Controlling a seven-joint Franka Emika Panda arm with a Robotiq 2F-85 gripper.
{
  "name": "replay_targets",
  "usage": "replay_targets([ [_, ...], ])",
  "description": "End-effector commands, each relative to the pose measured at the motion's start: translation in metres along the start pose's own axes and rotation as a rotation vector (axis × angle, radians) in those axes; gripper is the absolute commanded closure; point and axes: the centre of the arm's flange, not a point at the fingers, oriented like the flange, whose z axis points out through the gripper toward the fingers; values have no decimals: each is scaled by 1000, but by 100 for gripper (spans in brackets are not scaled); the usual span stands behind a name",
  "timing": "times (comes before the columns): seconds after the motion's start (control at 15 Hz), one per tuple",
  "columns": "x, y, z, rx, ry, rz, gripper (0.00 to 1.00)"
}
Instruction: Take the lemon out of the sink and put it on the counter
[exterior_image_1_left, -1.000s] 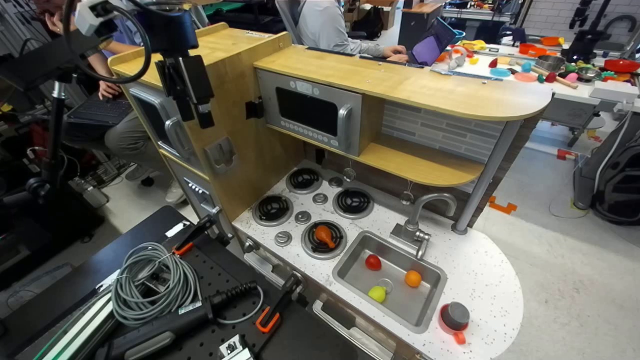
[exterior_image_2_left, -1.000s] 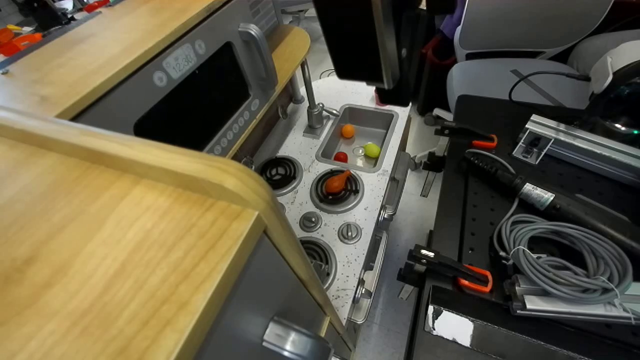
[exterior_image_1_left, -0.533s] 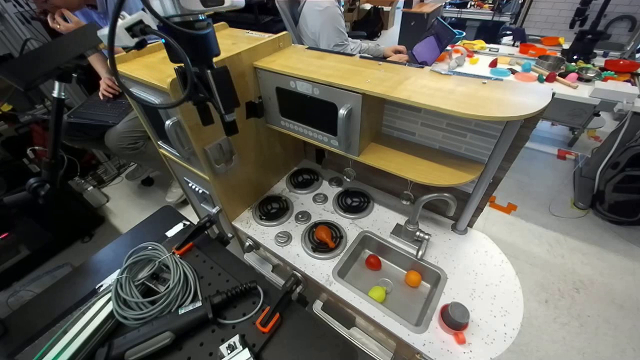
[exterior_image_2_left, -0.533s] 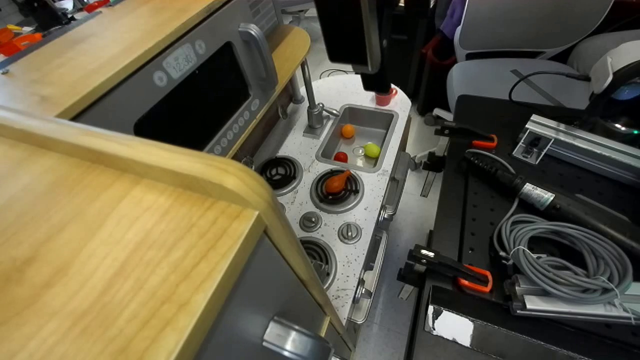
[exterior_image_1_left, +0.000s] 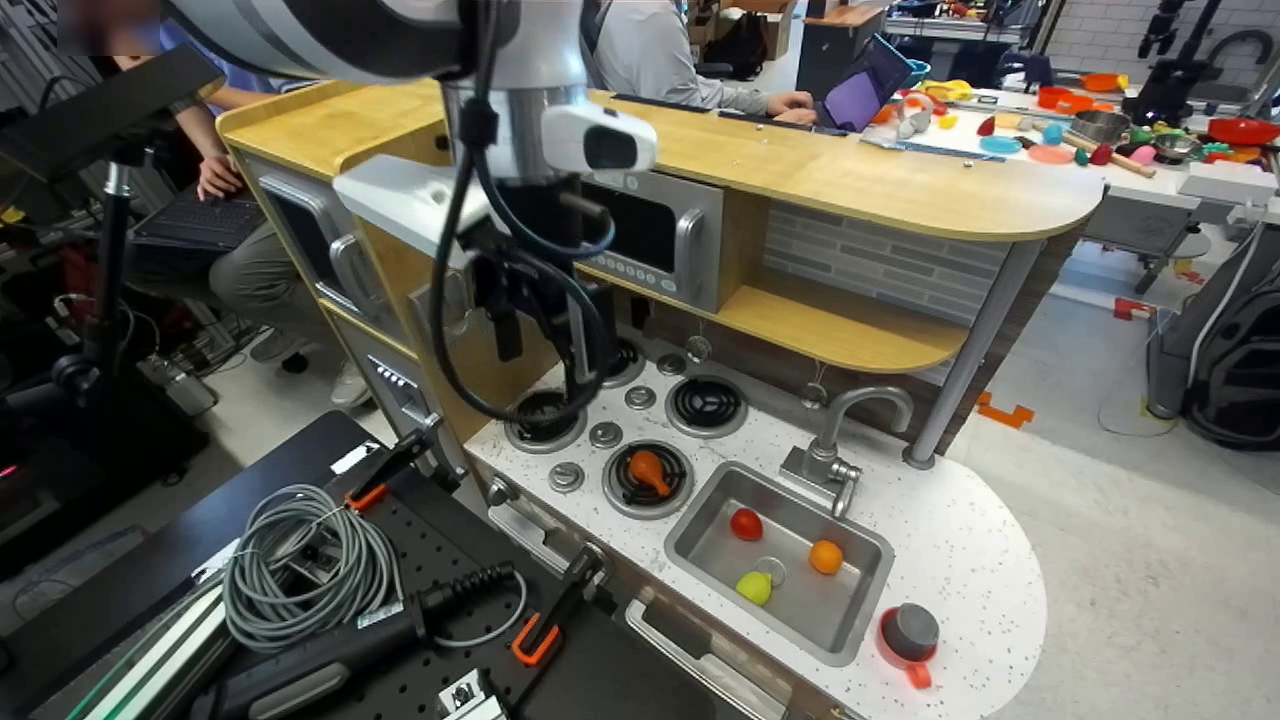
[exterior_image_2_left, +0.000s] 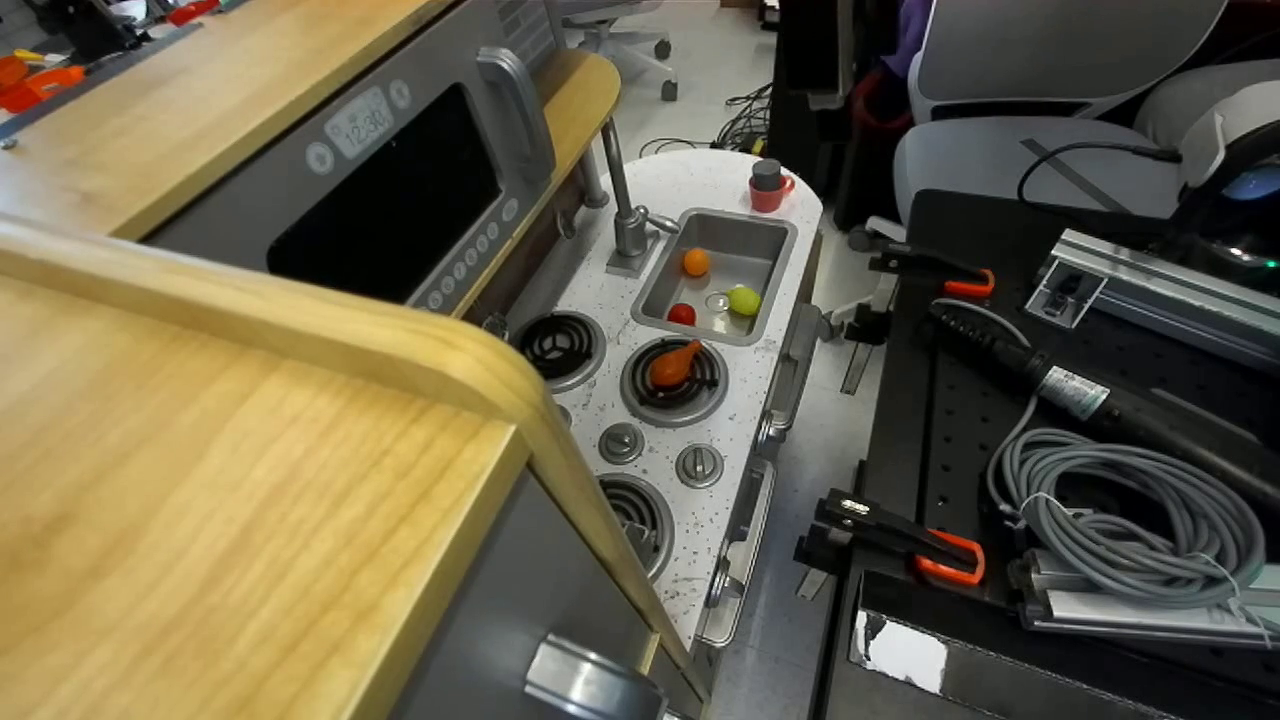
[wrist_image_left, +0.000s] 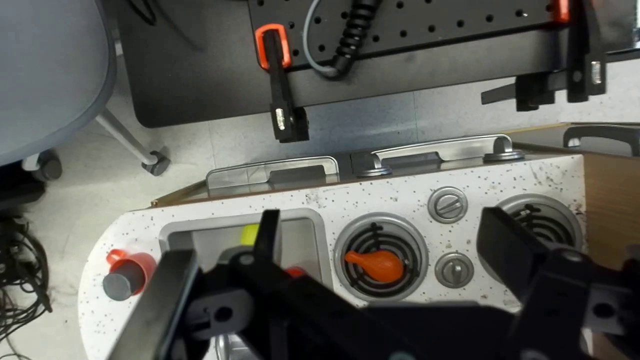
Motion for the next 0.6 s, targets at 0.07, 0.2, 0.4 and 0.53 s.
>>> replay_targets([
  [0.07, 23, 57, 75, 27, -66, -33, 0],
  [0.2, 27, 77, 110, 22, -85, -24, 0],
  [0.4, 38, 96, 158, -2, -88, 4, 0],
  [0.53, 46, 106, 187, -47, -80, 18, 0],
])
